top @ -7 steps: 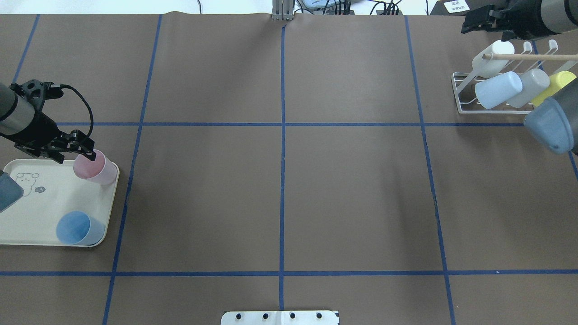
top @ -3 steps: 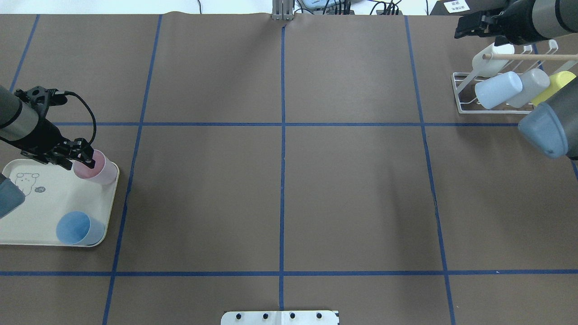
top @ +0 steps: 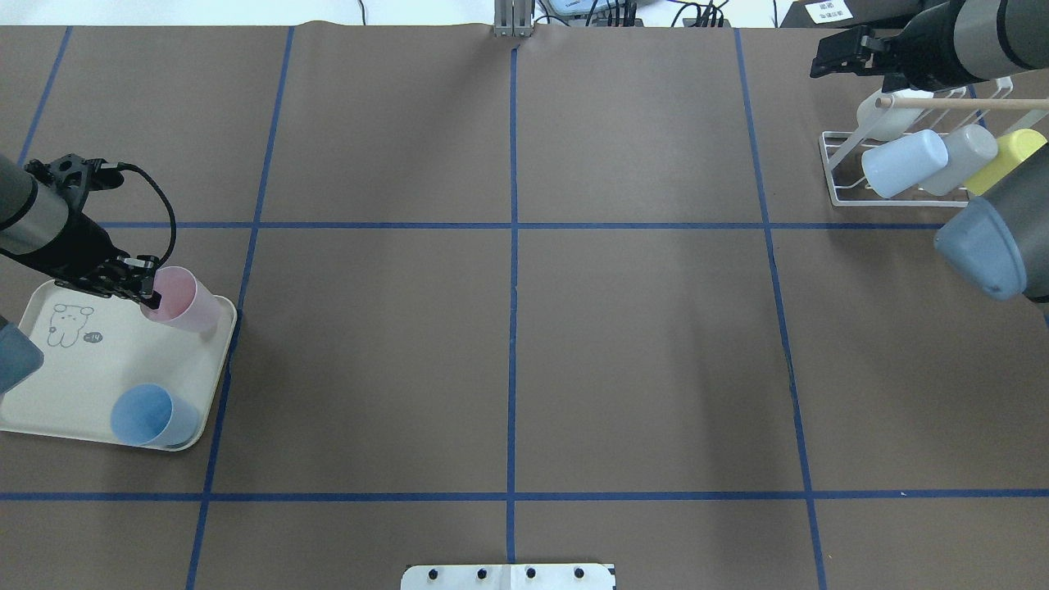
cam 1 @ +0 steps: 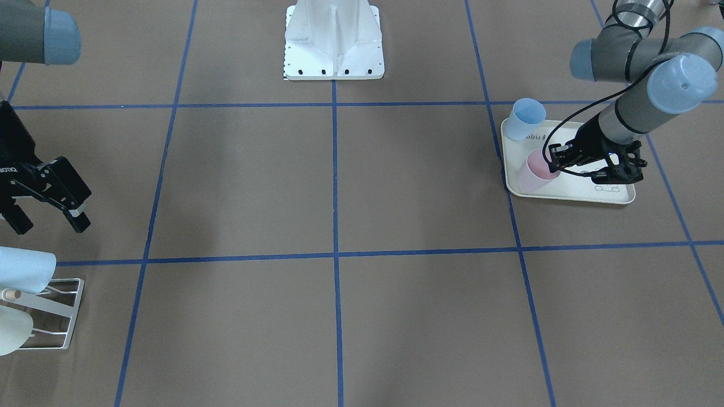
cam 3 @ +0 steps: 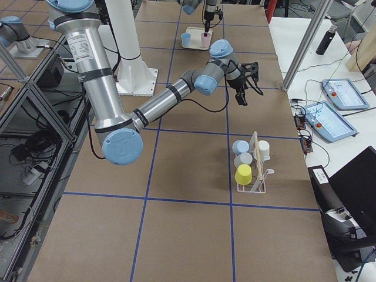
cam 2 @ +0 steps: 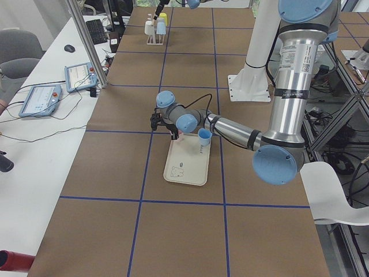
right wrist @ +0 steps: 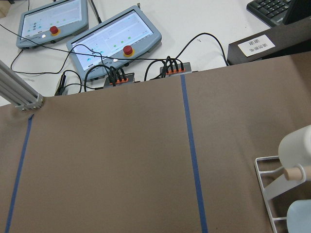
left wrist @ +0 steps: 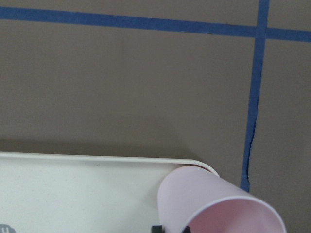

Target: Transfer IKEA cup to right arm and place on rack

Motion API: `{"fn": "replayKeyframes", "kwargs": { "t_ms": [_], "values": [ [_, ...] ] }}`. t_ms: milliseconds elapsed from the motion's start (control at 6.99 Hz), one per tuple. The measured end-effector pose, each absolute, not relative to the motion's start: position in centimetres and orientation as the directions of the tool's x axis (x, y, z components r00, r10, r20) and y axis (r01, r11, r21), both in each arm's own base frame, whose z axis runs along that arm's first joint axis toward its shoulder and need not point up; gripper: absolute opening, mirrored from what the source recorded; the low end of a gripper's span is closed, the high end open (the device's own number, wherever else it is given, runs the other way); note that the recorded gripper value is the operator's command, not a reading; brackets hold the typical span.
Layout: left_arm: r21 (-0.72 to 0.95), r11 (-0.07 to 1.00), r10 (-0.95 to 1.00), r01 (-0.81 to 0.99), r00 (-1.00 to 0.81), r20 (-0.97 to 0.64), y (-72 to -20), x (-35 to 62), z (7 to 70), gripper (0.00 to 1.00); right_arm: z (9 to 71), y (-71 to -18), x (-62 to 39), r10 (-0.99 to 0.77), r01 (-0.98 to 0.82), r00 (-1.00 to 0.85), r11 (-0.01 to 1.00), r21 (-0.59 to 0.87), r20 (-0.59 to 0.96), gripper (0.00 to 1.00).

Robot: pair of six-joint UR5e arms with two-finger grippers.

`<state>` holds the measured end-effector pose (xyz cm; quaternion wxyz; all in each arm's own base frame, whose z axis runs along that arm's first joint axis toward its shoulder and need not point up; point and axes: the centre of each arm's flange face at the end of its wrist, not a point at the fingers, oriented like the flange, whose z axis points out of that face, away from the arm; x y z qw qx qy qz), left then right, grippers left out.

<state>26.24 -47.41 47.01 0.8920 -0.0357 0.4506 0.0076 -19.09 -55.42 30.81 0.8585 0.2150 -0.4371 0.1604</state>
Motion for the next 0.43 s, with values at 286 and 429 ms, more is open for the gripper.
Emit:
{"fn": "replayKeyframes", "kwargs": {
  "t_ms": [286, 429],
  "values": [
    [-0.022, 1.000, -0.025, 0.013, 0.537, -0.843, -47.8, 25.3, 40.7, 0.00, 30.0, -54.5, -20.0, 0.094, -0.467, 0.542, 0.860, 0.207, 0.835, 1.00],
    [-0.071, 0.994, -0.102, 0.082, 0.489, -0.866, -48.7, 25.7, 36.4, 0.00, 29.3, -53.8, -20.8, 0.098, -0.468, 0.525, 0.863, 0.190, 0.846, 1.00]
  ]
}}
